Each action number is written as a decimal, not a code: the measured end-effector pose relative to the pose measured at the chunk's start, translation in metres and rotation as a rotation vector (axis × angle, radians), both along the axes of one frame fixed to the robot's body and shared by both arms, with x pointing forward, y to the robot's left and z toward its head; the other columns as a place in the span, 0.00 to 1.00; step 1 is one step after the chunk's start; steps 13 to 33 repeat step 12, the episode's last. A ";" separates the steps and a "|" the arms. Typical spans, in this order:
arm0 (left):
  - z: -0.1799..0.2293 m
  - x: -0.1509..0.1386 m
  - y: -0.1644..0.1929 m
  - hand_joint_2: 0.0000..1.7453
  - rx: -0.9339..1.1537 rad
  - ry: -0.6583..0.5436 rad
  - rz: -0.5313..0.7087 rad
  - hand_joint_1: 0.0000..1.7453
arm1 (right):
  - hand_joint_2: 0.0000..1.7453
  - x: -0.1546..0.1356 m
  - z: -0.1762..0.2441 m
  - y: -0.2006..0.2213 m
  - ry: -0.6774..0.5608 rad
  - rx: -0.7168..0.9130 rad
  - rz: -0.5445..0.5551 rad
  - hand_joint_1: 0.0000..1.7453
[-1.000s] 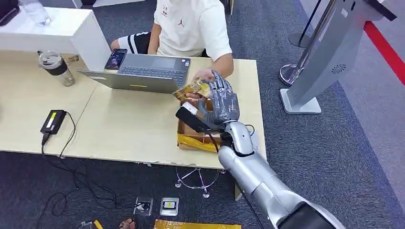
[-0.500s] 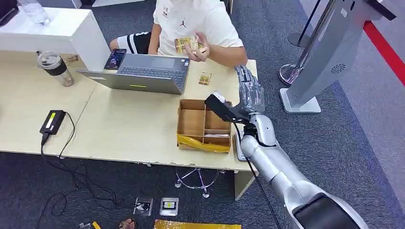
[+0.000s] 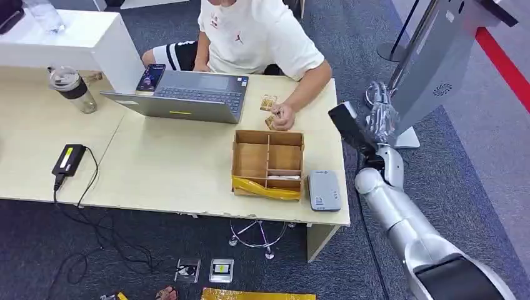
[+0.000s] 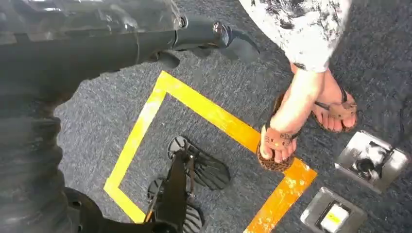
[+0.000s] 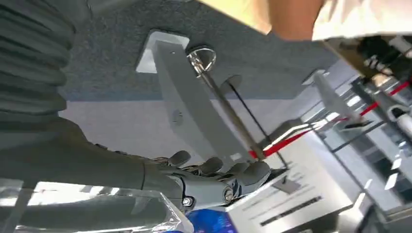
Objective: Pass the card to the sensor for recognition and then transmit it.
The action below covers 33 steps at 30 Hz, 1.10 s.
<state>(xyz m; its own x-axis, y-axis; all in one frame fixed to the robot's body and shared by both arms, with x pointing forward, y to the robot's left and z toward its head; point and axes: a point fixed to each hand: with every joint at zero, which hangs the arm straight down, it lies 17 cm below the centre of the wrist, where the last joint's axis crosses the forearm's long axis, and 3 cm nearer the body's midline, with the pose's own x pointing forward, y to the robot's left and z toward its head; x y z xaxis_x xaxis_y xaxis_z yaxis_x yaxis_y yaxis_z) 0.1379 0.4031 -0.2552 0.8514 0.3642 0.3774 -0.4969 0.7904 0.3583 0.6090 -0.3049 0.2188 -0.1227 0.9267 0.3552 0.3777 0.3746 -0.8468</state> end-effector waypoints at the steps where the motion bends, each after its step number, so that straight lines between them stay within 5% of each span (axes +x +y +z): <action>1: 0.000 -0.001 0.000 1.00 0.001 0.004 0.002 0.00 | 1.00 -0.002 -0.001 -0.019 -0.001 0.026 -0.026 0.00; 12: -0.003 -0.014 0.001 1.00 0.005 0.059 0.020 0.00 | 1.00 -0.077 -0.069 -0.210 -0.064 0.521 -0.352 0.00; 33: -0.003 -0.014 0.001 1.00 0.005 0.059 0.020 0.00 | 1.00 -0.077 -0.069 -0.210 -0.064 0.521 -0.352 0.00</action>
